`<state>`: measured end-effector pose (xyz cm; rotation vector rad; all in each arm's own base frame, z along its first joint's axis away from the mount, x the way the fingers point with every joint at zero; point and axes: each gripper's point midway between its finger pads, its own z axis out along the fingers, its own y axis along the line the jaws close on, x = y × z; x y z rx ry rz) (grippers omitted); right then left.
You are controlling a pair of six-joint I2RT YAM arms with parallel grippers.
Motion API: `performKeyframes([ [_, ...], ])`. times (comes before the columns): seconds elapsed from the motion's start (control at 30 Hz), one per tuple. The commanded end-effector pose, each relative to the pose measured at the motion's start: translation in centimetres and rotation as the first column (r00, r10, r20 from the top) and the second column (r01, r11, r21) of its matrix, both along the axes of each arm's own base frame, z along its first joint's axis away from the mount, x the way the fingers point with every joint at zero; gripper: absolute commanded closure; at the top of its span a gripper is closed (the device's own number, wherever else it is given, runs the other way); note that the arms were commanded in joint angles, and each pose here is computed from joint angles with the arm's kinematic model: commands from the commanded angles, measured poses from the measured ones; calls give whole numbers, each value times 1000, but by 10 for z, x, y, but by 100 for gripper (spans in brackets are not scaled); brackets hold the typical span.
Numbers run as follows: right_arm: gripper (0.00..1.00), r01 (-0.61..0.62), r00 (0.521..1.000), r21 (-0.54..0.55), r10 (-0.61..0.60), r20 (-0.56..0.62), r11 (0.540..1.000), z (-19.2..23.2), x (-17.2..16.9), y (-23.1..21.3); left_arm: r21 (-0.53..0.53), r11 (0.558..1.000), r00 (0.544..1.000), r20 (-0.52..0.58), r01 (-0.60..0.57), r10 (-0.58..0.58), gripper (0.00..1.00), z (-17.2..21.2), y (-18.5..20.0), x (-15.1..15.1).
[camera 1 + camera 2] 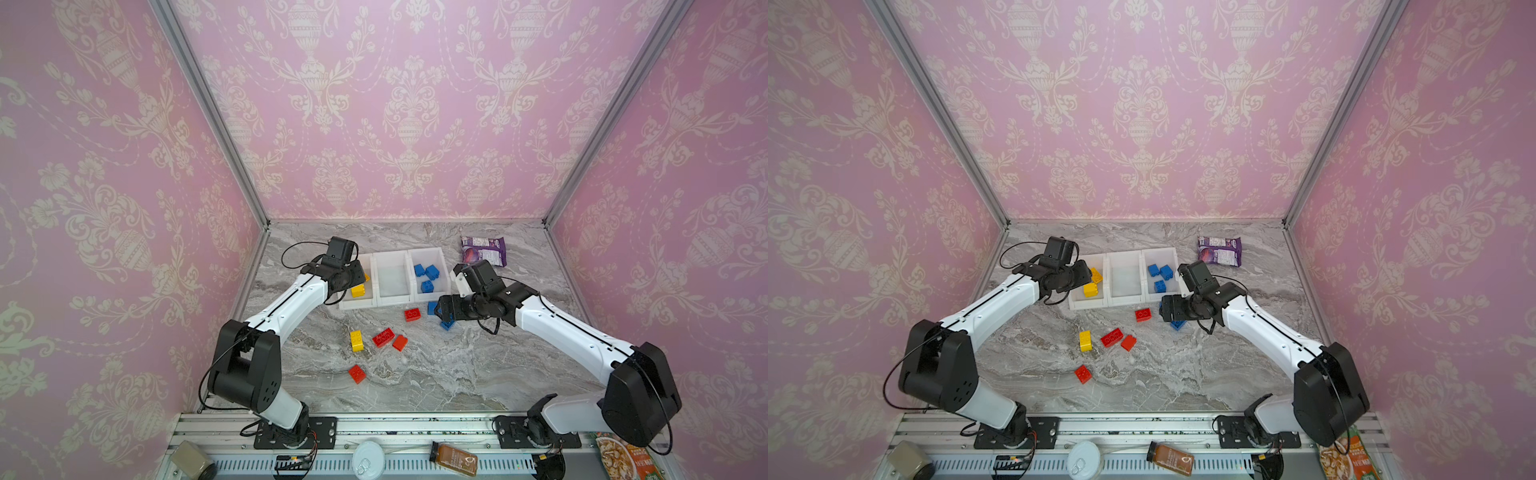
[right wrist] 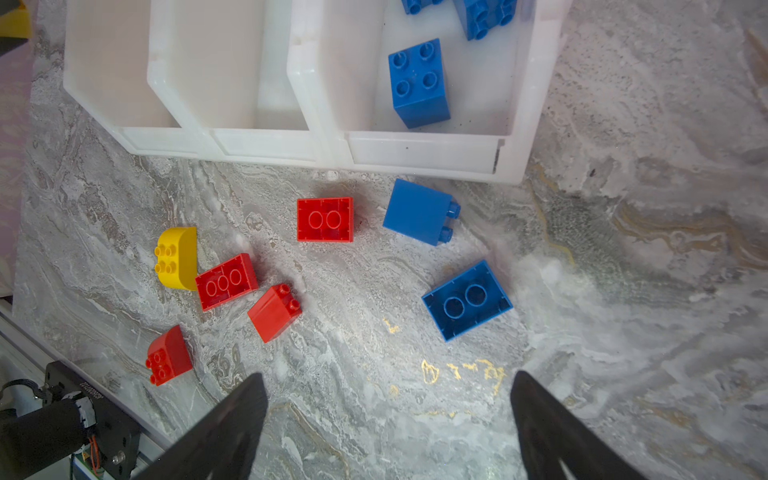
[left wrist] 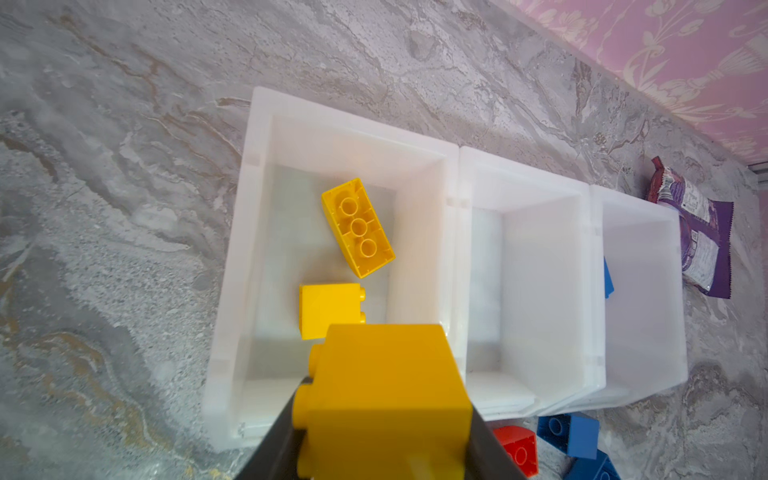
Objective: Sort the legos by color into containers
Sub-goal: 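Carry the yellow brick over the nearest compartment and release it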
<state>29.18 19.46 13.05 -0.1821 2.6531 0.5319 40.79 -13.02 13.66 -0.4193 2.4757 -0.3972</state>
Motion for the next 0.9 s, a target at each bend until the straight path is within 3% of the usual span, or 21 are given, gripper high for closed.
performKeyframes([
  [0.0, 7, 15, 1000, -19, -15, 4, 1000, 5, -4, -5, -17, 1000, 999, 37, 25, -24, 62, 1, -13, 21],
  [0.2, 7, 21, 1000, -32, -20, 15, 999, 10, -8, -11, 23, 1000, 1000, 0, -18, 18, 63, -25, -6, 42],
  [0.67, 7, 30, 999, -35, -29, 25, 999, 12, -10, -14, 72, 993, 994, -44, -96, 99, 62, -48, 20, 48],
  [0.87, 7, 32, 999, -37, -31, 25, 999, 12, -12, -15, 83, 991, 993, -41, -103, 107, 42, -46, 22, 49],
])
